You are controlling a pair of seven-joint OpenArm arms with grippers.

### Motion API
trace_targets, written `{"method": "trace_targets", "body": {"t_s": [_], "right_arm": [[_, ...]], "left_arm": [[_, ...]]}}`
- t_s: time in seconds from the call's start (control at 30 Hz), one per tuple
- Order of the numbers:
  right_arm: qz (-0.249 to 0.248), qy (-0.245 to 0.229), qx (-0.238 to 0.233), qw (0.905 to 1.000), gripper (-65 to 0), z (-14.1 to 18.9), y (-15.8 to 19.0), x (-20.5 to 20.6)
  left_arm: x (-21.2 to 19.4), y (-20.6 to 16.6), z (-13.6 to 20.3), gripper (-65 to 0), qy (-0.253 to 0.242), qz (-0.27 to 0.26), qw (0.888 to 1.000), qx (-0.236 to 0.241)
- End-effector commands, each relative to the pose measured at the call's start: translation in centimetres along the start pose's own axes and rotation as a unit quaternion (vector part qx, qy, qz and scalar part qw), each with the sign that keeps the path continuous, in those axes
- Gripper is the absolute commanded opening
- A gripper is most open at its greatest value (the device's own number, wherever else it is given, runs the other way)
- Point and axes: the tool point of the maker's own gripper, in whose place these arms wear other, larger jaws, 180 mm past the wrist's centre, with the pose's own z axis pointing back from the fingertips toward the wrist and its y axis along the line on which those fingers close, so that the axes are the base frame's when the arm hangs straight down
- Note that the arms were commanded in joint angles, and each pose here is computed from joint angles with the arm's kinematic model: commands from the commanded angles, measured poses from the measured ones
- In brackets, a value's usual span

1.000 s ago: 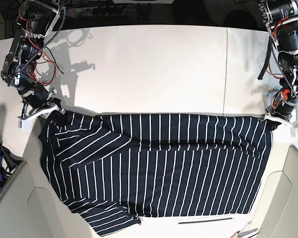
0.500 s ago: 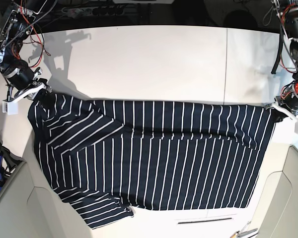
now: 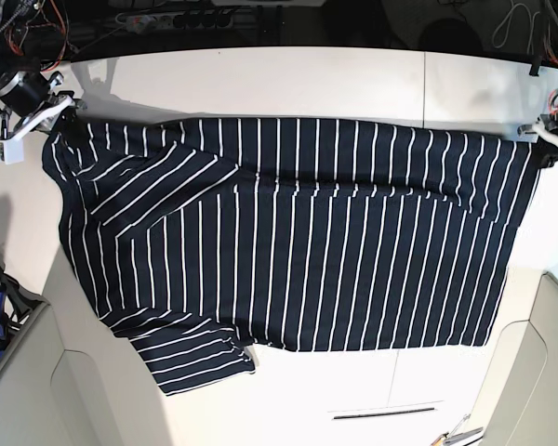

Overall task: Fold the T-shirt properly
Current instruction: 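Pull the folded edge back toward the robot and release both grippers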

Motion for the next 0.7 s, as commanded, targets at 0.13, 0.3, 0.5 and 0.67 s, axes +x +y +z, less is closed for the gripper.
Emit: {"method": "trace_targets", "body": {"t_s": [0.13, 0.3, 0.5, 0.67], "right_arm": [[-0.013, -0.020, -0.014, 0.9996, -65.0, 2.2, -1.5, 0.4], [-0.028, -0.021, -0.023, 0.9991, -65.0, 3.6, -2.5, 0.1], [-0.032, -0.004, -0.035, 0.9989, -65.0, 4.1, -3.0, -1.3], [-0.028, -0.001, -0.044, 0.9986, -65.0, 4.1, -3.4, -1.4]], "left_arm": [[0.7, 0.1, 2.5, -65.0, -0.009, -0.040, 0.999, 0.011], [-0.3, -0.1, 3.1, -65.0, 0.004, -0.046, 0.999, 0.009], [-1.0, -0.3, 3.1, -65.0, 0.010, -0.040, 0.999, 0.009], [-1.5, -0.5, 3.0, -59.9, 0.012, -0.033, 0.999, 0.008]]}}
